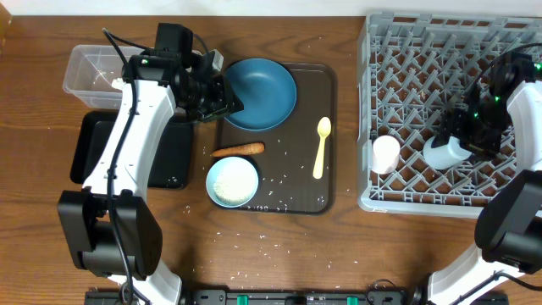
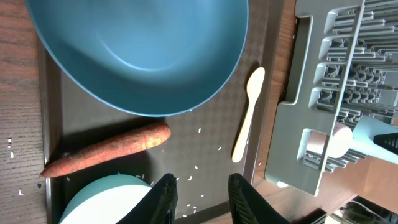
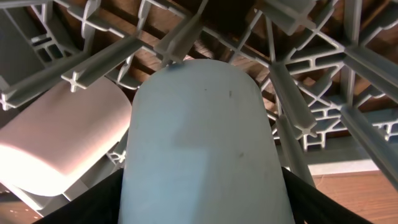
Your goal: Sort waste into correct bins and load items into the dishwasher rack
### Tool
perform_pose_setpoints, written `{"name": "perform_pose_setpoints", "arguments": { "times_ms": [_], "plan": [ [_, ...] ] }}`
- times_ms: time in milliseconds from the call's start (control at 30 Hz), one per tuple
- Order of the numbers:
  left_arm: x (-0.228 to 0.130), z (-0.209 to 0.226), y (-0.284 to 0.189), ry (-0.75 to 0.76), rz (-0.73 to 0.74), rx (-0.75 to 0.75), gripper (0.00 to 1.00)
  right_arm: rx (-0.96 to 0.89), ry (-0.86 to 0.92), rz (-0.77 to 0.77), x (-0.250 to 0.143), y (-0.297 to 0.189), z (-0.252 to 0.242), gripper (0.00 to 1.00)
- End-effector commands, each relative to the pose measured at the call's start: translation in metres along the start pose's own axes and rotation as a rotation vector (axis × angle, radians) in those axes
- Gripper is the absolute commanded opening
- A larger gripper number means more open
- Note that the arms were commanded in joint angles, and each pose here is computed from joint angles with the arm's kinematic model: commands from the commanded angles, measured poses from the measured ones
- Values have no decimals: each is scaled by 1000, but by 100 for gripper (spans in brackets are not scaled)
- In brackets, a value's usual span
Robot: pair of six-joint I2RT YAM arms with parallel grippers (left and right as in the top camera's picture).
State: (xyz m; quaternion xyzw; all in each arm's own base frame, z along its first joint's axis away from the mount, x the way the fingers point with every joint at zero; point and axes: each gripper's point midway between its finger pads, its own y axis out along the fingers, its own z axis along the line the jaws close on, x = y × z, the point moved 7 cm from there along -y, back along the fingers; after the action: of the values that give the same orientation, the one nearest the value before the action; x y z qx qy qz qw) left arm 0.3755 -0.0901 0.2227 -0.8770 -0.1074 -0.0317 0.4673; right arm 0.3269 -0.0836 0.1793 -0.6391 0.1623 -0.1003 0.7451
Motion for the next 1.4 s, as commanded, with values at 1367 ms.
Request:
{"name": "perform_pose_setpoints", "arguments": {
  "times_ms": [1367],
  "plan": [
    [-15,33,-24,-136,-101,475,30,245,-407,-612,-14,-60,299,81]
  ]
}}
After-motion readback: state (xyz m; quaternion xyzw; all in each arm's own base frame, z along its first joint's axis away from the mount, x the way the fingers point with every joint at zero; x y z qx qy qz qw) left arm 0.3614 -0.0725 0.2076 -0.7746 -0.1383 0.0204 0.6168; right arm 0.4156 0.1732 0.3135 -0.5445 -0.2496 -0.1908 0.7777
